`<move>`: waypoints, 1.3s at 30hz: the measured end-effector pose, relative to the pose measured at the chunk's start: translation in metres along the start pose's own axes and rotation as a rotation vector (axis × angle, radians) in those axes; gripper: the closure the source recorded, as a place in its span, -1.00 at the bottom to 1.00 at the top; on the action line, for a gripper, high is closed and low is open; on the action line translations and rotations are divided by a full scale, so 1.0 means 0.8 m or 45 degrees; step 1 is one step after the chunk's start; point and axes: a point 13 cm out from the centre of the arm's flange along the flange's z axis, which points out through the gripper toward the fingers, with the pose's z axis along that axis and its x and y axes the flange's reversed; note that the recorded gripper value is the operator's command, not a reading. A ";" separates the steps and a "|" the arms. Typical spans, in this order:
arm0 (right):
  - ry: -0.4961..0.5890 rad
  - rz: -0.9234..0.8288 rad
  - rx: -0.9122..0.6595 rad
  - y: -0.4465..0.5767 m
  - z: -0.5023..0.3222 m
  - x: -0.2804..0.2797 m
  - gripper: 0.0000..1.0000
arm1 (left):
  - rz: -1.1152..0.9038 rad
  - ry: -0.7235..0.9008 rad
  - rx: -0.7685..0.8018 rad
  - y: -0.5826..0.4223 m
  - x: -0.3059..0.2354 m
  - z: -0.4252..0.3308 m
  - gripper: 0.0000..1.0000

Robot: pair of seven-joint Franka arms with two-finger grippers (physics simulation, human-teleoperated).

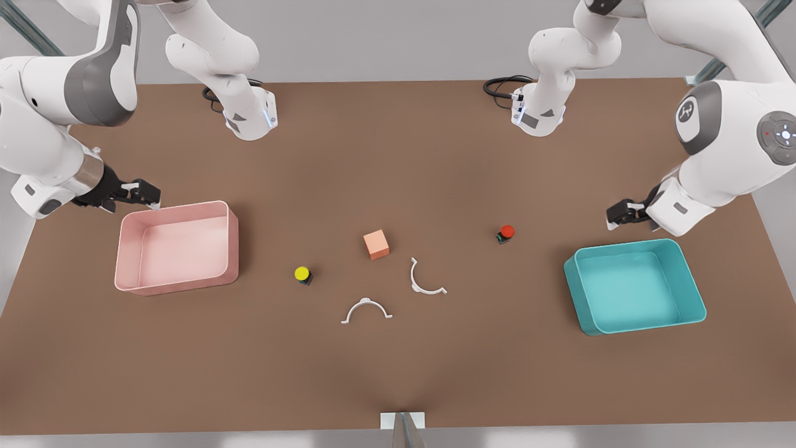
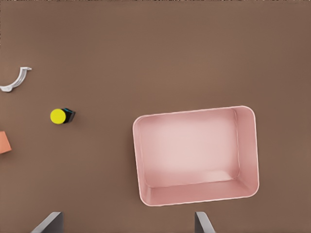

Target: Place the red button in the blue storage box with the left arm, and place the yellow button in the pink storage box with the right arm

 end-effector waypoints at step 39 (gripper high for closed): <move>0.033 -0.533 -0.094 0.311 0.469 -0.099 -1.00 | 0.476 0.056 -0.020 -0.152 0.152 0.519 -0.28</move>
